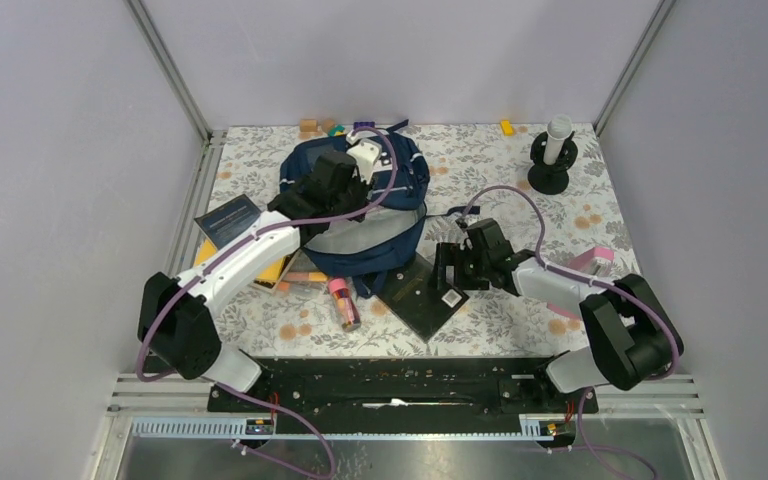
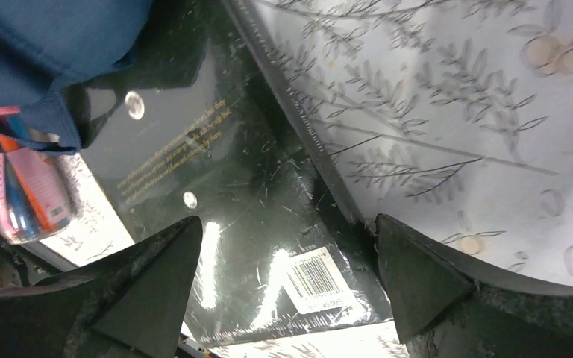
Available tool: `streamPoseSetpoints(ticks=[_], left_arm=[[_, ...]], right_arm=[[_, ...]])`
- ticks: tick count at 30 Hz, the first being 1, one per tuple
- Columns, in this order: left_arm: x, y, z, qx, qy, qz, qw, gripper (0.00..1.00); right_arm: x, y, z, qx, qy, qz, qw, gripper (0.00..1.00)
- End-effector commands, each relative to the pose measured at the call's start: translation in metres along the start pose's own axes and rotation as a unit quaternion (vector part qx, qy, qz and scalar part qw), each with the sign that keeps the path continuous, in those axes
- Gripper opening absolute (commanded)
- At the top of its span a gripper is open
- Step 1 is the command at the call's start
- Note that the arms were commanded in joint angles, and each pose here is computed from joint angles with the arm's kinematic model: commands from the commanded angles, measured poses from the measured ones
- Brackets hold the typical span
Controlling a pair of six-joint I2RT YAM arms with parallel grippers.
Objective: Pack the student bag
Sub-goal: Pick up the book from the center of the board.
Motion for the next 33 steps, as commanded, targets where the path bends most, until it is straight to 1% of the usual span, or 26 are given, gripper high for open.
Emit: streamPoseSetpoints(ticks=[1,2,3,5,7,9,11,13,16,19,22,26,29,31,33], left_arm=[[0.05,0.006,0.035,-0.002,-0.102,0.057,0.993,0.55],[0.048,0.003,0.04,-0.011,-0.106,0.068,0.992,0.66],[0.045,0.0,0.047,-0.018,-0.109,0.078,0.991,0.73],[0.037,-0.011,0.059,-0.03,-0.112,0.097,0.989,0.82],[0.025,-0.026,0.072,-0.044,-0.113,0.115,0.986,0.85],[0.004,-0.044,0.077,-0.061,-0.097,0.138,0.984,0.86],[-0.016,-0.062,0.079,-0.079,-0.082,0.177,0.978,0.86],[-0.032,-0.079,0.08,-0.099,-0.078,0.224,0.967,0.87],[-0.054,-0.106,0.075,-0.128,-0.06,0.255,0.957,0.87],[-0.078,-0.122,0.064,-0.12,-0.017,0.27,0.955,0.86],[-0.1,-0.129,0.057,-0.099,0.014,0.325,0.941,0.86],[-0.12,-0.132,0.056,-0.073,0.026,0.368,0.927,0.87],[-0.127,-0.138,0.051,-0.089,0.032,0.383,0.919,0.87],[-0.126,-0.147,0.047,-0.121,0.029,0.388,0.913,0.83],[-0.125,-0.154,0.041,-0.135,0.035,0.377,0.916,0.79]], right_arm=[[-0.034,0.01,0.004,0.019,0.042,-0.026,0.999,0.92],[-0.043,0.011,0.005,0.02,0.049,-0.03,0.998,0.92],[-0.051,0.012,0.007,0.021,0.056,-0.034,0.998,0.92],[-0.068,0.014,0.011,0.027,0.07,-0.038,0.997,0.92],[-0.081,0.018,0.015,0.035,0.078,-0.037,0.996,0.92],[-0.084,0.016,0.019,0.036,0.069,-0.045,0.996,0.94],[-0.078,0.007,0.022,0.008,0.044,-0.037,0.998,0.99],[-0.066,-0.001,0.027,-0.005,0.029,-0.038,0.999,1.0],[-0.047,-0.01,0.032,0.008,0.019,-0.063,0.998,1.0],[-0.034,-0.011,0.035,0.02,0.015,-0.06,0.998,1.0],[-0.027,-0.011,0.034,0.028,0.022,-0.063,0.997,1.0],[-0.019,-0.003,0.029,0.058,0.028,-0.058,0.996,1.0],[-0.014,0.003,0.023,0.078,0.034,-0.059,0.995,1.0],[-0.013,0.004,0.018,0.085,0.043,-0.061,0.994,1.0],[-0.015,0.006,0.013,0.1,0.056,-0.066,0.991,0.99]])
Point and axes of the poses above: each gripper's point midway between its finger pads, its own z axis back along the fingers, its own y axis along the line the jaws close on, x = y × z, the point moved 6 cm from there along z, back along the fingers, and after that the axes turned 6 degrees about -z, right-handed, at the moved point
